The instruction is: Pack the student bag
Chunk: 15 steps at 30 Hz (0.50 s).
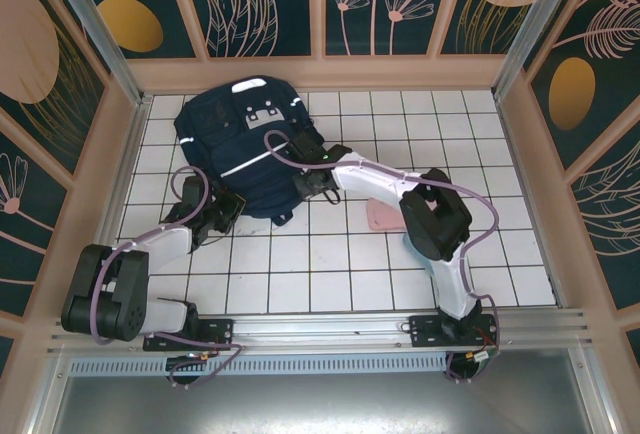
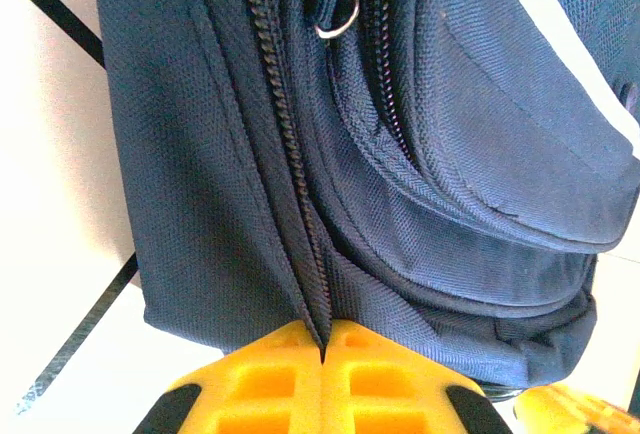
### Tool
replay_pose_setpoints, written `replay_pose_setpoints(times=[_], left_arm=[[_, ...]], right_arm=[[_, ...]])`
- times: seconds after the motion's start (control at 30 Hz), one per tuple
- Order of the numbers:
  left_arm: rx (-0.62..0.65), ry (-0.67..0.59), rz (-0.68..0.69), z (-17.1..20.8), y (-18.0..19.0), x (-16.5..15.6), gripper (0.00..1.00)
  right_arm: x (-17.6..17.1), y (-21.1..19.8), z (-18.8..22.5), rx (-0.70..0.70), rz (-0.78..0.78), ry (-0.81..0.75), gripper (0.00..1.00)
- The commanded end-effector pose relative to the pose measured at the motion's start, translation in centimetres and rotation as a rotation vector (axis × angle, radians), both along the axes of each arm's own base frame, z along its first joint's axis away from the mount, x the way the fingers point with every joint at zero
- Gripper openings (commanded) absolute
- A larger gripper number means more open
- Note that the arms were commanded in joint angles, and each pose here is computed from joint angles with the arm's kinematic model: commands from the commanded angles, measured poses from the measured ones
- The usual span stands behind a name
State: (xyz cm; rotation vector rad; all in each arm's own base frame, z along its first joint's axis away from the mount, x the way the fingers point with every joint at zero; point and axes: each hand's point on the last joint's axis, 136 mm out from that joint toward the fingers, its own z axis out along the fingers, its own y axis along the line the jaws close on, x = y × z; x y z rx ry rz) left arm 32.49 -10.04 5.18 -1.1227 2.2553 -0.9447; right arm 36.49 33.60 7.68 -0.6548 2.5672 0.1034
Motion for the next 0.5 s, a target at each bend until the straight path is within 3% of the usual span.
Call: replay_pose_setpoints(times=[0.0, 0.23, 0.37, 0.47], left_arm=[[0.154, 0.047, 0.091, -1.8, 3.5, -1.0, 0.00], [0.184, 0.028, 0.076, -1.0, 4.6, -0.8, 0.00], [0.172, -0.011, -0.020, 0.0, 3.3, 0.7, 0.00], [0.203, -0.016, -0.044, 0.3, 3.3, 1.5, 0.00]], right_arm=[[4.3, -8.3, -0.2, -0.209, -0.211, -0.091, 0.00], [8.3, -8.7, 0.6, -0.167, -0.243, -0.142, 0.00], [6.0, -10.2, 0.6, -0.171, -0.256, -0.101, 0.00], [2.2, -11.4, 0.1, -0.132, -0.248, -0.021, 0.00]])
